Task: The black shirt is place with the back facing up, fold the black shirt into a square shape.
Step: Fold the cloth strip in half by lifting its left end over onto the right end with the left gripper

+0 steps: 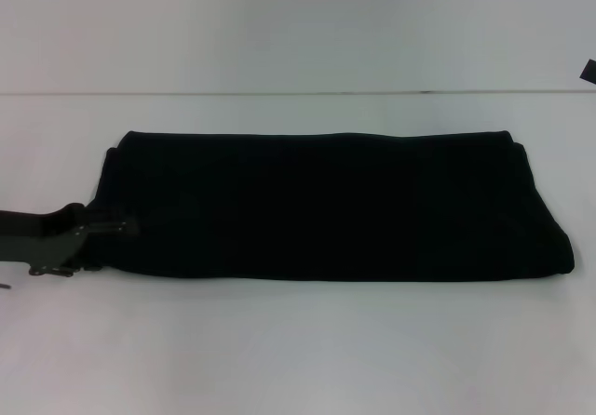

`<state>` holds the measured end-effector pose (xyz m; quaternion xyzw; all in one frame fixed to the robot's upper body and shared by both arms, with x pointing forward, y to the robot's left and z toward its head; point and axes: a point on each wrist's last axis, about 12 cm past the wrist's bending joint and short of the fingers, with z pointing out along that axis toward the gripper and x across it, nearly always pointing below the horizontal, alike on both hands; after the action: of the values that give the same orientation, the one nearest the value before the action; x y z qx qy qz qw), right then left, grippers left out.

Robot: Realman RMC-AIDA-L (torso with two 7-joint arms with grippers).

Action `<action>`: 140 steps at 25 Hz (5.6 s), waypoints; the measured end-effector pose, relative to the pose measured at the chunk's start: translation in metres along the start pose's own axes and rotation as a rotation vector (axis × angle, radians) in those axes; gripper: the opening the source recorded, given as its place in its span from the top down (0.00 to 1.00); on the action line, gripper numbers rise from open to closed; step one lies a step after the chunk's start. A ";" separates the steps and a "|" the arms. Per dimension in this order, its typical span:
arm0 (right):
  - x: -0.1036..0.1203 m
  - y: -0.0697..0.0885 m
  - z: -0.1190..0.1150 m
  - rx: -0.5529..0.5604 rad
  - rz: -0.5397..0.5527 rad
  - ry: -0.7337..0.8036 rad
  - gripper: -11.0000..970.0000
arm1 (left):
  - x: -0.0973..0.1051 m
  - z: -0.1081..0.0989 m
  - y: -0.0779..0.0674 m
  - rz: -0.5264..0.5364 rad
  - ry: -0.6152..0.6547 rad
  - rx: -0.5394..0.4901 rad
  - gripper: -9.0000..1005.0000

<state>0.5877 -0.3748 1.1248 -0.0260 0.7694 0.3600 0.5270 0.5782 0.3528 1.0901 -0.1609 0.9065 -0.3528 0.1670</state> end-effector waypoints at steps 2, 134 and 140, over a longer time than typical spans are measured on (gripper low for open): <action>0.000 0.000 0.000 0.000 0.000 0.000 0.25 | 0.000 0.000 0.001 -0.015 -0.003 -0.008 0.12; -0.020 -0.007 -0.004 0.052 -0.166 -0.069 0.25 | 0.095 0.145 -0.140 0.304 -0.080 0.661 0.87; -0.013 -0.008 -0.005 0.057 -0.154 -0.048 0.25 | 0.111 0.142 -0.153 0.323 -0.013 0.791 0.75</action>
<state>0.5926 -0.3879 1.1322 -0.0617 0.7623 0.2967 0.5719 0.5649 0.1172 1.0770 0.0573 0.7138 -0.6416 0.2747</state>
